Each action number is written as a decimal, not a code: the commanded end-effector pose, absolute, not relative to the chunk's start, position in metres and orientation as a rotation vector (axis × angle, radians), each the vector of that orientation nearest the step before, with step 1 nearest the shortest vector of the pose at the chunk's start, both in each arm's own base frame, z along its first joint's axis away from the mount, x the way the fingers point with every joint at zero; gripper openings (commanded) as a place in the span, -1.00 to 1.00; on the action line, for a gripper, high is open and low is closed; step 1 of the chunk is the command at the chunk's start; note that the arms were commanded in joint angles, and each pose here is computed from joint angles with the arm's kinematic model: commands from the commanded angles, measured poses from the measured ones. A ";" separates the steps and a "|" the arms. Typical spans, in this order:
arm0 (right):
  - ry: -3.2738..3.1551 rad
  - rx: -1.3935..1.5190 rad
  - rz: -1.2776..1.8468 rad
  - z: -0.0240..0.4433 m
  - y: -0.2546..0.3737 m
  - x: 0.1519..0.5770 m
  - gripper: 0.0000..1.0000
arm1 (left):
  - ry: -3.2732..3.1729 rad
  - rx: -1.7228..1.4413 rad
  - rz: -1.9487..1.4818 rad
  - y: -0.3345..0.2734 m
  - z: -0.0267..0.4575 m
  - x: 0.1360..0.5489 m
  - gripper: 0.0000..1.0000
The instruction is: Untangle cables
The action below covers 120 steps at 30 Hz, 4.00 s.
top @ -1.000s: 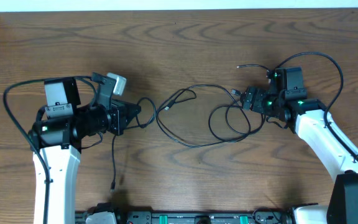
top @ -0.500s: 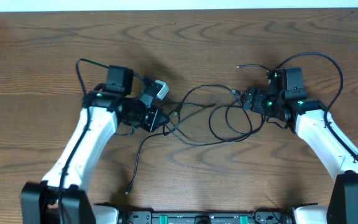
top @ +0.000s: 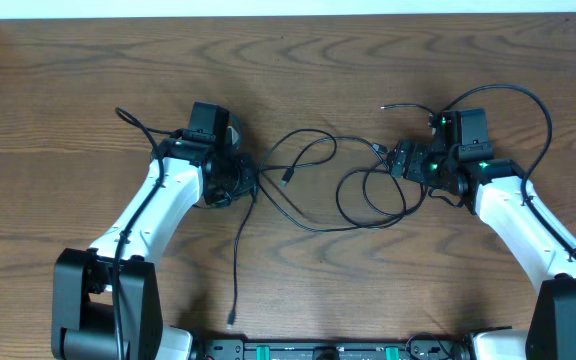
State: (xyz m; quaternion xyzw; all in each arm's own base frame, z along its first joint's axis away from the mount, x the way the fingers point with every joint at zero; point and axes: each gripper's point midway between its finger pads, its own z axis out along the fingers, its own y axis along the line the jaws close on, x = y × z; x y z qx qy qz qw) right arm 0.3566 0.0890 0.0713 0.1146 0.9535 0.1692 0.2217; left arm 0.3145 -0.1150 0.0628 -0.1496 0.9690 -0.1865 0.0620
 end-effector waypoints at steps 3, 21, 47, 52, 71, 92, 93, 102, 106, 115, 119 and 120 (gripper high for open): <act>2.640 0.326 0.457 0.069 0.089 0.354 0.80 | 2.914 -0.581 -0.494 -0.107 0.060 0.318 -0.43; 2.662 0.343 0.411 0.063 0.083 0.349 0.81 | 2.720 -1.266 -0.491 -0.046 0.059 0.329 -0.09; 2.678 0.350 0.393 0.061 0.081 0.346 0.87 | 3.026 -0.519 -0.608 -0.157 0.061 0.286 0.68; 2.689 0.355 0.378 0.059 0.079 0.343 0.88 | 3.057 -0.963 -0.735 -0.186 0.067 0.265 0.67; 2.708 0.360 0.372 0.057 0.079 0.339 0.93 | 3.000 -1.560 -0.392 -0.217 0.057 0.206 0.76; 2.722 0.365 0.367 0.055 0.078 0.336 0.93 | 2.883 -1.758 -0.211 -0.215 0.043 0.190 0.88; 2.723 0.365 0.367 0.055 0.078 0.336 0.93 | 2.880 -1.764 -0.209 -0.215 0.043 0.190 0.87; 2.725 0.366 0.366 0.055 0.078 0.335 0.93 | 2.933 -1.699 -0.015 -0.193 0.042 0.172 0.76; 2.725 0.366 0.366 0.055 0.078 0.335 0.93 | 2.927 -1.579 0.004 -0.185 0.040 0.180 0.77; 2.727 0.365 0.366 0.055 0.078 0.335 0.93 | 2.992 -1.374 -0.115 -0.198 0.034 0.196 0.76; 2.727 0.366 0.366 0.055 0.078 0.335 0.93 | 3.082 -1.336 -0.011 -0.196 0.013 0.186 0.74; 2.729 0.367 0.365 0.055 0.078 0.334 0.93 | 3.094 -1.324 0.004 -0.195 0.010 0.185 0.64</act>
